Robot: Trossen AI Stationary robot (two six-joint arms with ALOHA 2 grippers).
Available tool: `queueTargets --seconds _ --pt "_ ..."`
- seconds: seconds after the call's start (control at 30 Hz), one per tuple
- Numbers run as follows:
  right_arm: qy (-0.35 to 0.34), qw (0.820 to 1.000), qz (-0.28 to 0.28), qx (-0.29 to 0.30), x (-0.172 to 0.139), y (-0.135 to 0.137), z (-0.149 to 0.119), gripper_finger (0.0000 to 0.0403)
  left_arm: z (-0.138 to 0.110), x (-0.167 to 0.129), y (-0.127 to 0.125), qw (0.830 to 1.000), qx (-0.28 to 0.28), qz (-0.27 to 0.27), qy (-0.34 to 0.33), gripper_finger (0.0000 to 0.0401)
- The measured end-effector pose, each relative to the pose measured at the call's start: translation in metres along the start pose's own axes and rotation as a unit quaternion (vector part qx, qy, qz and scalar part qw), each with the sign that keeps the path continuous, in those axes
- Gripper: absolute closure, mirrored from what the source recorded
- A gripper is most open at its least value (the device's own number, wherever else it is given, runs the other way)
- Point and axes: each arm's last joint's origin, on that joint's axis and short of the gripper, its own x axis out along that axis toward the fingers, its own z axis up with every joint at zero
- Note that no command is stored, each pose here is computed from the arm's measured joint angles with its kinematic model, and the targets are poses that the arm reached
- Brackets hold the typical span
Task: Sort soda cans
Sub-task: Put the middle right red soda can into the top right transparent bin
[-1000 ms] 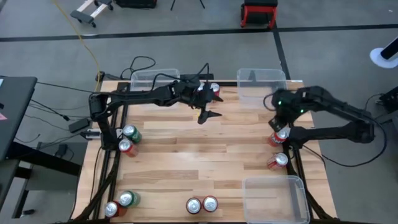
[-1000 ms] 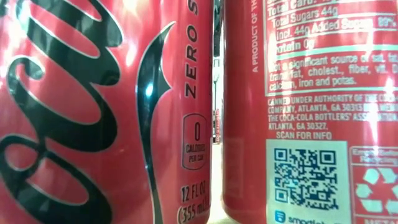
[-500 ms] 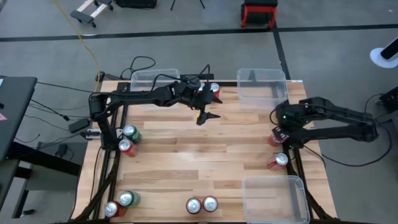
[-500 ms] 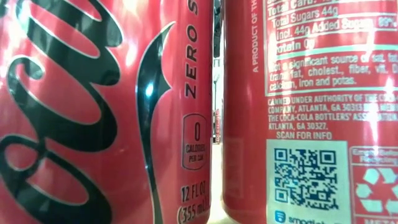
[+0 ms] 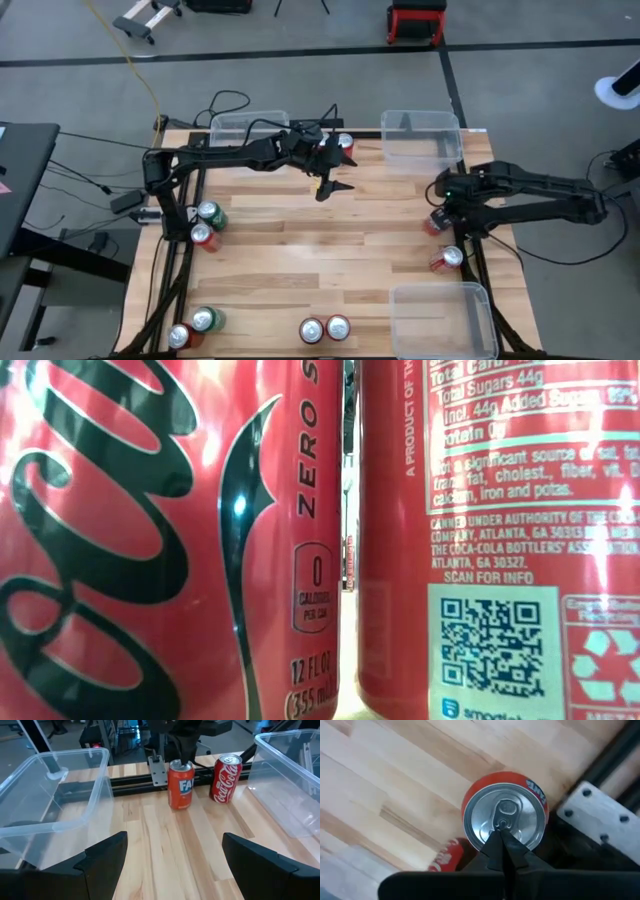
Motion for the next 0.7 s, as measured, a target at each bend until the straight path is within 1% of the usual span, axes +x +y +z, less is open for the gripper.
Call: queueTargets --seconds 0.13,0.3,0.4,0.53,0.7 --pt "-0.023 0.999 0.029 -0.020 0.001 0.006 0.005 0.0399 0.000 0.000 0.000 1.000 0.000 0.000 0.000 0.0079" --pt "-0.033 0.997 0.038 -0.051 0.007 0.019 0.017 0.0399 -0.001 0.000 0.000 1.000 -0.003 0.005 0.009 0.0079" --pt "-0.041 0.995 0.048 -0.076 0.014 0.032 0.029 0.0399 -0.004 -0.001 0.001 0.999 -0.007 0.029 0.029 0.0079" --pt "-0.056 0.990 0.073 -0.110 0.023 0.049 0.044 0.0399 -0.005 -0.011 0.004 0.995 -0.008 0.075 0.069 0.0079" --pt "-0.065 0.984 0.084 -0.142 0.029 0.065 0.064 0.0399 -0.002 -0.032 0.007 0.990 -0.009 0.091 0.102 0.0079"
